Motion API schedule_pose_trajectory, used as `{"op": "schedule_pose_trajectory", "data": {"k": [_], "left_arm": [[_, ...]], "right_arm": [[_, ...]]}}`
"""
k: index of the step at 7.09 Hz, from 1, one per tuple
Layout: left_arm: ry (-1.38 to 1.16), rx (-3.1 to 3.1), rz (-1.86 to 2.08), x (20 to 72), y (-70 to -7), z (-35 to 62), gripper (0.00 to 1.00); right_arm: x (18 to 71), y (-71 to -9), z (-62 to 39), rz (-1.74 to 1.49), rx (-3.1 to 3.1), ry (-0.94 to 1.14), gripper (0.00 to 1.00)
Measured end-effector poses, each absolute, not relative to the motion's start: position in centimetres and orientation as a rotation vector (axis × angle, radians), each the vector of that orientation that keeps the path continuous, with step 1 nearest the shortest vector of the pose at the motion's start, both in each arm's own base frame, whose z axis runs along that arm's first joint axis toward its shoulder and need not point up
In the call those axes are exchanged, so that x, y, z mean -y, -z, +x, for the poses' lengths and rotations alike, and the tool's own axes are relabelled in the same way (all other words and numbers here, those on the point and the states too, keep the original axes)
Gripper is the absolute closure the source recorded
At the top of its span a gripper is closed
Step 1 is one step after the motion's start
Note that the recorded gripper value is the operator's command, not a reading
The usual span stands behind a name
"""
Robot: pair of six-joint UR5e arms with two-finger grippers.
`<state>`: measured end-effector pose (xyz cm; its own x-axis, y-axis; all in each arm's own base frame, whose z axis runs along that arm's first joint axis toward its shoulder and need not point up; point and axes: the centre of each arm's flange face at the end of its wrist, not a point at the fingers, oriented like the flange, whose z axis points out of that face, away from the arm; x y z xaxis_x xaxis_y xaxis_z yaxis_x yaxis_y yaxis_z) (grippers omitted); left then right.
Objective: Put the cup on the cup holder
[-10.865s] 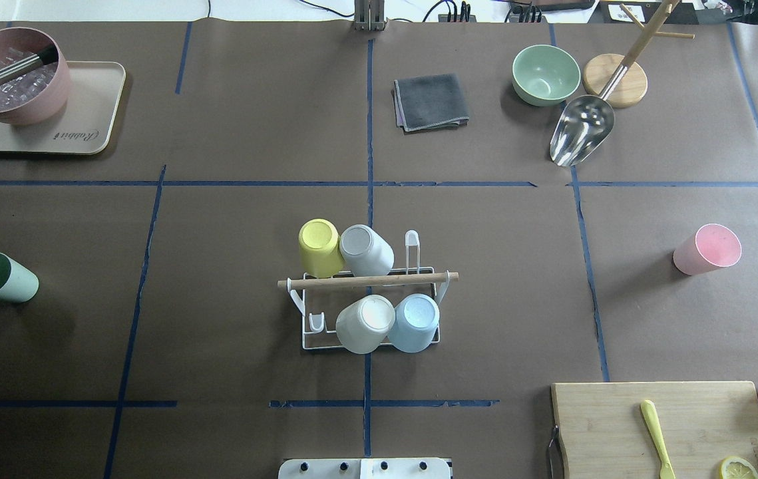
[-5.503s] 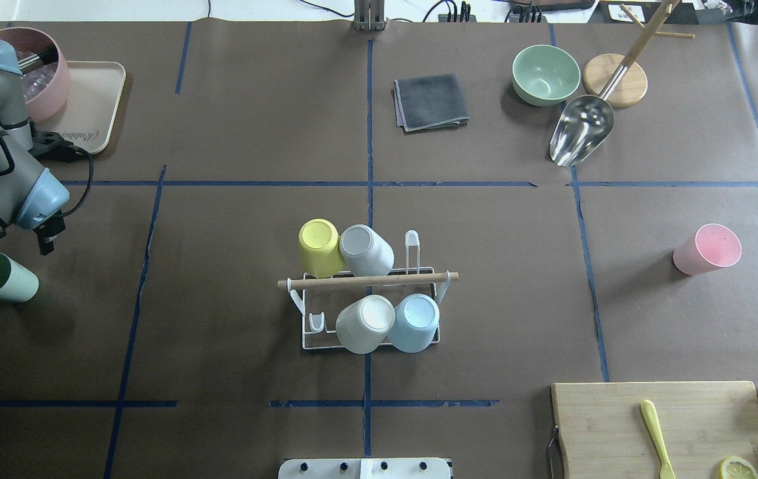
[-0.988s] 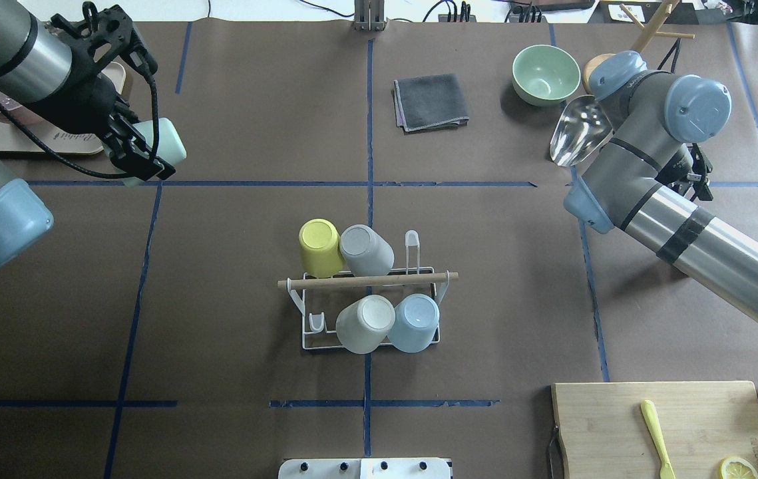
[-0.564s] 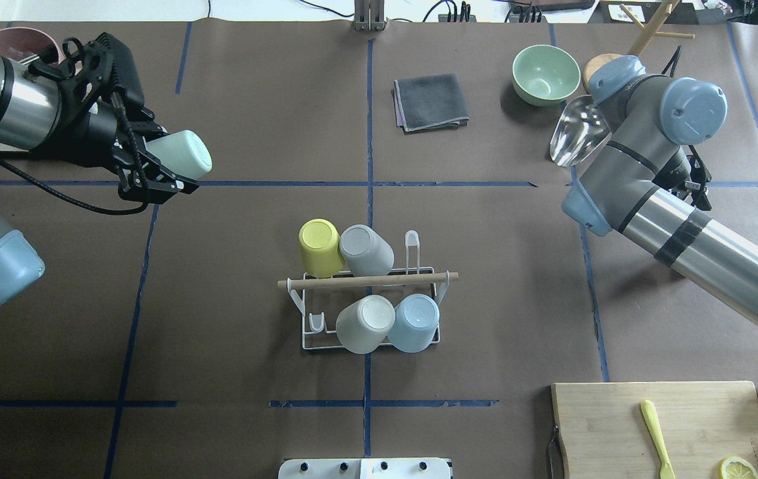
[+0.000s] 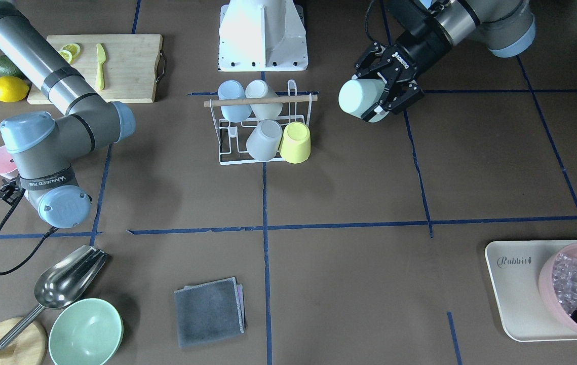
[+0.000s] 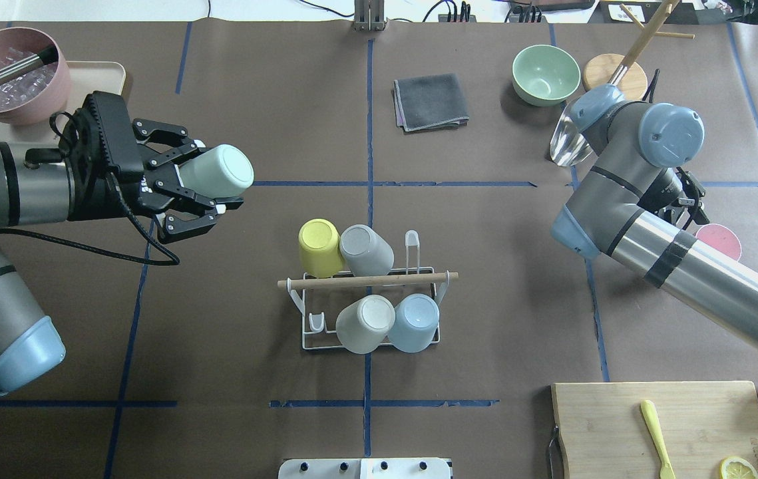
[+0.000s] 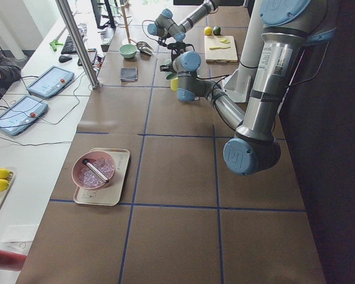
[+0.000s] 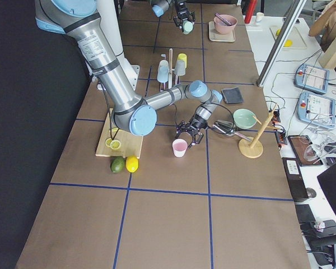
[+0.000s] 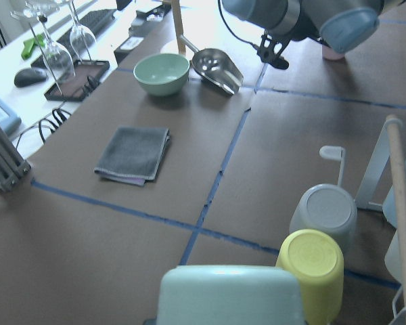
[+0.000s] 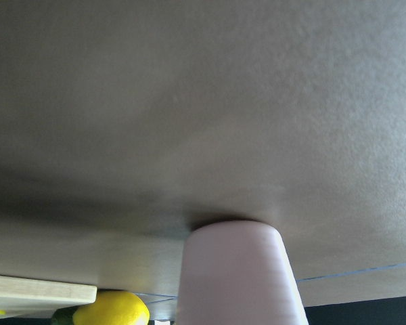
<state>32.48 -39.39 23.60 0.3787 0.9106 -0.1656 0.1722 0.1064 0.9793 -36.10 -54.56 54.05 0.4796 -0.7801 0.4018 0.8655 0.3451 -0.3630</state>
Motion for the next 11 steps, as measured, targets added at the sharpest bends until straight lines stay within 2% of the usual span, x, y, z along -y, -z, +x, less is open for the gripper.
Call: {"op": "schedule_pose_trajectory", "data": {"k": [3,6,10,11], "left_arm": [[-0.524,-1.203,1.53,32.7,-21.6,36.1,0.99],[-0.373,-1.309,1.552,26.1,-23.2,41.5,0.98],[-0.292,-1.327,1.571,25.4,-25.0,45.9,0.97],[-0.294,-1.323,1.57,25.5,-25.1,46.6,0.97]], "right_arm": [[54.1,-55.1,-35.7,-0.596,0.112,1.127,0.0],[53.1,-55.9,-36.6,-0.61,0.101,1.146,0.0],[51.7,-57.0,-37.3,-0.636,0.079,1.169,0.0],[51.7,-57.2,-37.1,-0.638,0.071,1.171,0.08]]}}
